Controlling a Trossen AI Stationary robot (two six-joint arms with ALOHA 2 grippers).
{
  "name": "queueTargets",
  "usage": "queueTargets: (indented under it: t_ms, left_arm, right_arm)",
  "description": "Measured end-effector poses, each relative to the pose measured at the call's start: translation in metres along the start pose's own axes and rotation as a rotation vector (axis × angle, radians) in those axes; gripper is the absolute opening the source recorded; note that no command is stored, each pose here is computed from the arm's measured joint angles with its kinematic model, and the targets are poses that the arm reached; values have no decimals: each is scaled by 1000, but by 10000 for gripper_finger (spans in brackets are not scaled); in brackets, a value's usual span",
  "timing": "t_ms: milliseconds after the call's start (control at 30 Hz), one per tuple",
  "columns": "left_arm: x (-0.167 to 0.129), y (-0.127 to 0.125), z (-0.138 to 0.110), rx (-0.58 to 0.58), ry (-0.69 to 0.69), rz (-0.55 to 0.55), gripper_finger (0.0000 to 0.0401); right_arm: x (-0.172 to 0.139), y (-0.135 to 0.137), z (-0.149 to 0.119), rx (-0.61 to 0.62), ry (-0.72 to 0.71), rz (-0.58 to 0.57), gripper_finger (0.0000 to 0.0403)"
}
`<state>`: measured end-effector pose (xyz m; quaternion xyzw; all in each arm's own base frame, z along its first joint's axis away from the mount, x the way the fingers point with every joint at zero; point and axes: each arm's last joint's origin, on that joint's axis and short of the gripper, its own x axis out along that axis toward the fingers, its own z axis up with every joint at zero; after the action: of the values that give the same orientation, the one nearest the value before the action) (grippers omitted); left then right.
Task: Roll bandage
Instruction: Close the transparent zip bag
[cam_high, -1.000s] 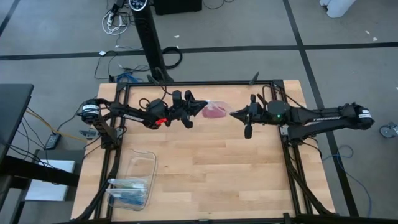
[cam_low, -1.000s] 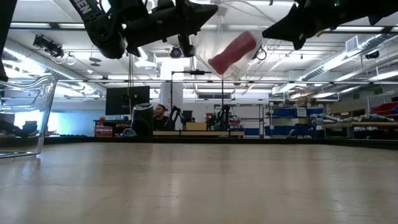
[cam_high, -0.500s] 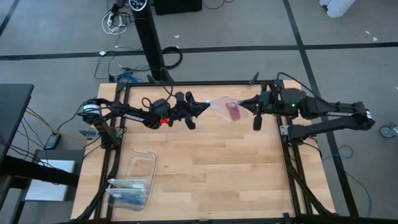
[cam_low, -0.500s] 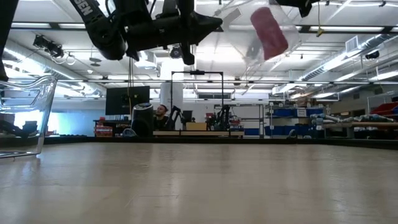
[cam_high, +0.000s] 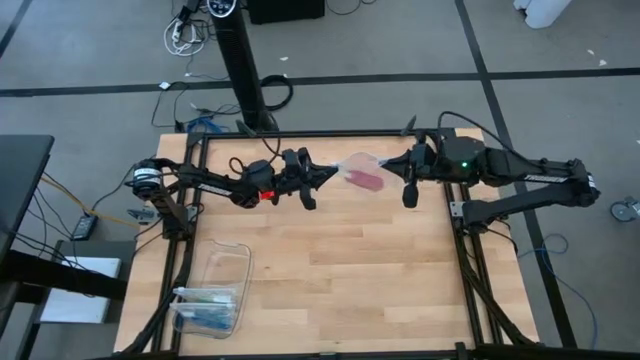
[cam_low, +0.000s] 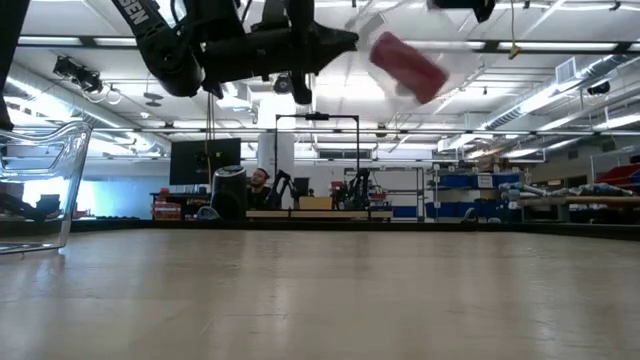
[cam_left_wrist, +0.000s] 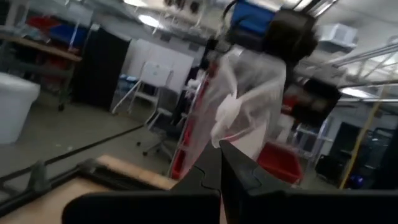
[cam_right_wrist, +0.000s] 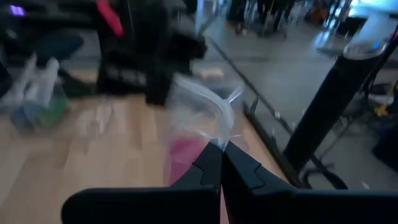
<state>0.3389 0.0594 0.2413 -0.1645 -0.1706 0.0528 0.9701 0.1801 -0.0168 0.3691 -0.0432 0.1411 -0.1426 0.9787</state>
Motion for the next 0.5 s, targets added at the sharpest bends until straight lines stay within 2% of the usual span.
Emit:
queueTargets:
  t_ms: [133,267,500]
  left_arm:
    - [0,-3,6,18,-49,-55,0]
    - [0,-2,5,17,-36,-55,0]
    - [0,3,-8,28,101,-7,0]
  right_arm:
    - [10,3,-20,2,100,-17,0]
    - [15,5,-33,34,136,-26,0]
    - [14,6,-45,52,214,-24,12]
